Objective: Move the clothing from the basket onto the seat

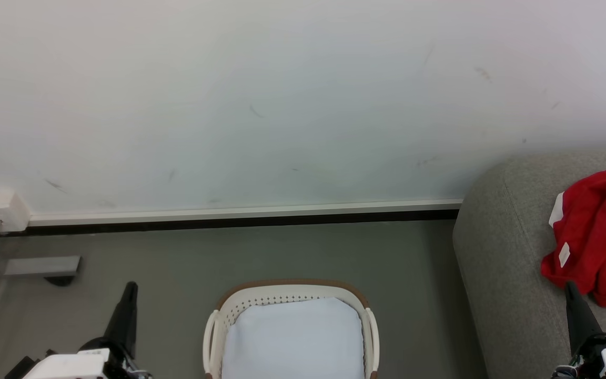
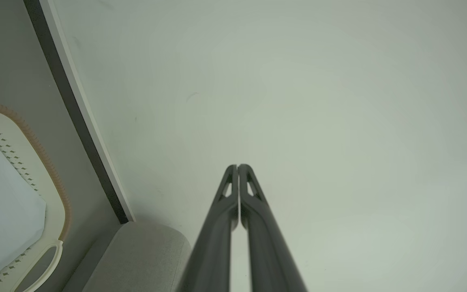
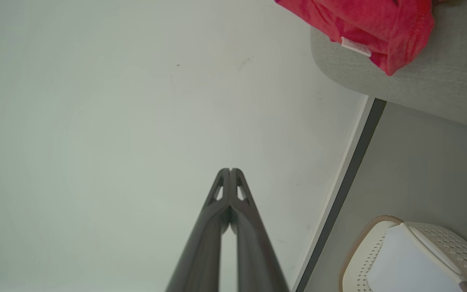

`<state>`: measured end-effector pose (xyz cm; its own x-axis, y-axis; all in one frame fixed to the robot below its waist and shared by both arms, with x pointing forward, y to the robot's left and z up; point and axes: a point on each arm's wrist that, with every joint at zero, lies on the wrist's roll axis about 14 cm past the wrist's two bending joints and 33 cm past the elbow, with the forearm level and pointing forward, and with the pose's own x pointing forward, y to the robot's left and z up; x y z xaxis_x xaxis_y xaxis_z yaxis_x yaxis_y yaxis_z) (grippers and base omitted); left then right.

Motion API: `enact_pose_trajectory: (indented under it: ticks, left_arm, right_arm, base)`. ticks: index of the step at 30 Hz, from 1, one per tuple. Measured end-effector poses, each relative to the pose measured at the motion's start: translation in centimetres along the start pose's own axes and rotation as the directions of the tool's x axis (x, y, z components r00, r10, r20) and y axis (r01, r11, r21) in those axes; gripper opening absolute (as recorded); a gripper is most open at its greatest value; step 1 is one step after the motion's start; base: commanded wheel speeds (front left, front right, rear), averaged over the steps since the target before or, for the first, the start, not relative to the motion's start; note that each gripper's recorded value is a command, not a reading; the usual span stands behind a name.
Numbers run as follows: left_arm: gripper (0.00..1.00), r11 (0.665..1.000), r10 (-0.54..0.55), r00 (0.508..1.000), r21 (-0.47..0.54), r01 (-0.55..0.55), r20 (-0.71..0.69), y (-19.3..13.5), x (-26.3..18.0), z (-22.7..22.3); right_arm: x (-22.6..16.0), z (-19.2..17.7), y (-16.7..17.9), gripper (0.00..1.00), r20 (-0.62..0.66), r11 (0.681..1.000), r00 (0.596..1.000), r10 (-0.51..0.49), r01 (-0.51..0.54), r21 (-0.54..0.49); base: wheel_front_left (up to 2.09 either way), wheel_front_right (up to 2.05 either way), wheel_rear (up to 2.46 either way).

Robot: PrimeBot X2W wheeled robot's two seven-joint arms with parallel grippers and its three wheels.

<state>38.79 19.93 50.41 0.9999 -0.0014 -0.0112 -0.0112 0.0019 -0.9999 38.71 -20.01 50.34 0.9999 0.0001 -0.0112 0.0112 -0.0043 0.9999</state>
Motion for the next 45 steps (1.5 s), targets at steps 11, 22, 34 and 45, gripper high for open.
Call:
enact_pose_trajectory:
  ticks: [11,22,34,45]
  left_arm:
    - [0.0,1.0,0.0,1.0,0.0,0.0,0.0,0.0,0.0,0.0]
    - [0.0,1.0,0.0,1.0,0.0,0.0,0.0,0.0,0.0,0.01]
    - [0.0,1.0,0.0,1.0,0.0,0.0,0.0,0.0,0.0,0.01]
    - [0.0,1.0,0.0,1.0,0.0,0.0,0.001,0.0,0.0,0.02]
  right_arm:
    - [0.0,0.01,0.0,0.0,0.0,1.0,1.0,0.0,0.0,0.0]
    - [0.0,0.0,0.0,0.0,0.0,1.0,1.0,0.0,0.0,0.0]
    - [0.0,0.0,0.0,0.0,0.0,1.0,1.0,0.0,0.0,0.0]
    - [0.0,0.01,0.0,0.0,0.0,1.0,1.0,0.0,0.0,0.0]
  base:
    - [0.0,0.0,0.0]
    - [0.0,0.0,0.0]
    - [0.0,0.0,0.0]
    - [0.0,0.0,0.0]
